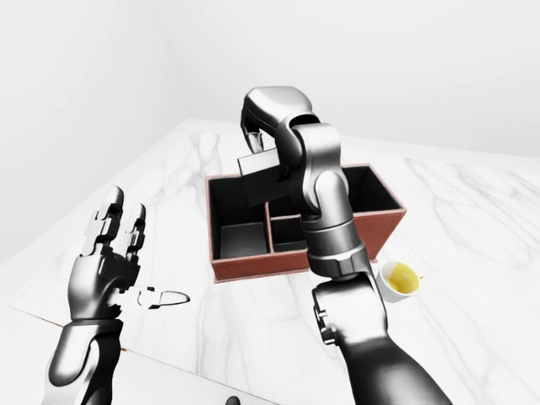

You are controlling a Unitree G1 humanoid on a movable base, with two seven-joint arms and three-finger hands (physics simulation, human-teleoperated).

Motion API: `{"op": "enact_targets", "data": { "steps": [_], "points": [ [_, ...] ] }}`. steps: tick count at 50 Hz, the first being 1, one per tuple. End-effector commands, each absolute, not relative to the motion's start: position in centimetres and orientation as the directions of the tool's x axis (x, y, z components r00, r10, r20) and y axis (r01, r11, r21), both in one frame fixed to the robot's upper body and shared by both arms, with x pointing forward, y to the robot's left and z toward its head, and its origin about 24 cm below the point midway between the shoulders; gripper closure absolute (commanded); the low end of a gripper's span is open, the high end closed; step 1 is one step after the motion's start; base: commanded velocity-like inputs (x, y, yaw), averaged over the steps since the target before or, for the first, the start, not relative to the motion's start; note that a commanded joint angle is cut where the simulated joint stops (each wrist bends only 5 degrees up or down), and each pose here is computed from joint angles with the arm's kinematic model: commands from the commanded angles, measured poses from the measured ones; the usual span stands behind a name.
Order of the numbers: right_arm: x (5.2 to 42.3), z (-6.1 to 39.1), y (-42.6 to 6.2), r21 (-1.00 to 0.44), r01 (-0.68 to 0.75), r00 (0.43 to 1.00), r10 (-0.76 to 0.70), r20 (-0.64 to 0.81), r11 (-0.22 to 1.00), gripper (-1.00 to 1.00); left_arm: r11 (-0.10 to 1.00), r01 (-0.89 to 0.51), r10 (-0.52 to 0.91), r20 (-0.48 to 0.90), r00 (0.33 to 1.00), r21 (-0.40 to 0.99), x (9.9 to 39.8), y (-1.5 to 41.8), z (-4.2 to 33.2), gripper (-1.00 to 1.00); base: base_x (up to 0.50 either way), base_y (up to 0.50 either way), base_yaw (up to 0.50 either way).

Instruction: Pick up the book and place it in the front compartment of the caddy.

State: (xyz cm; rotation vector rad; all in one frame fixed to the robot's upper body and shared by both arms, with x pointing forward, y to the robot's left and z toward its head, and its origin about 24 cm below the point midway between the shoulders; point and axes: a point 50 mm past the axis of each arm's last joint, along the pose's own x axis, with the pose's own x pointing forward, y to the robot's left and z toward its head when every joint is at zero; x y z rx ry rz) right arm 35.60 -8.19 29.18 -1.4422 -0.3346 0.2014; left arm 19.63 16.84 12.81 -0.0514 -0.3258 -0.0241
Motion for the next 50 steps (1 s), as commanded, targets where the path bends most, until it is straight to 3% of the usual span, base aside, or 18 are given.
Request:
{"op": "enact_targets", "data": {
  "steps": [1,19,50],
  "points": [
    [35.8,29.5,-8.5,-0.993,0.088,0.951,0.290,0.106,0.072,1.00,0.998,0.033,-0.016,0.322,0.947,-0.046,19.6,16.8,12.8,-1.00,0.00,0.00,0.00],
    [36.1,28.5,-8.1,-0.995,0.058,0.956,0.284,0.078,0.077,1.00,0.998,0.033,-0.016,0.321,0.947,-0.048,19.7,16.9,12.8,-1.00,0.00,0.00,0.00],
    [37.3,29.6,-9.4,-0.964,0.223,0.937,0.241,0.253,0.143,1.00,0.998,0.034,-0.018,0.318,0.948,-0.047,19.7,16.9,12.7,-1.00,0.00,0.00,0.00]
  ]
}}
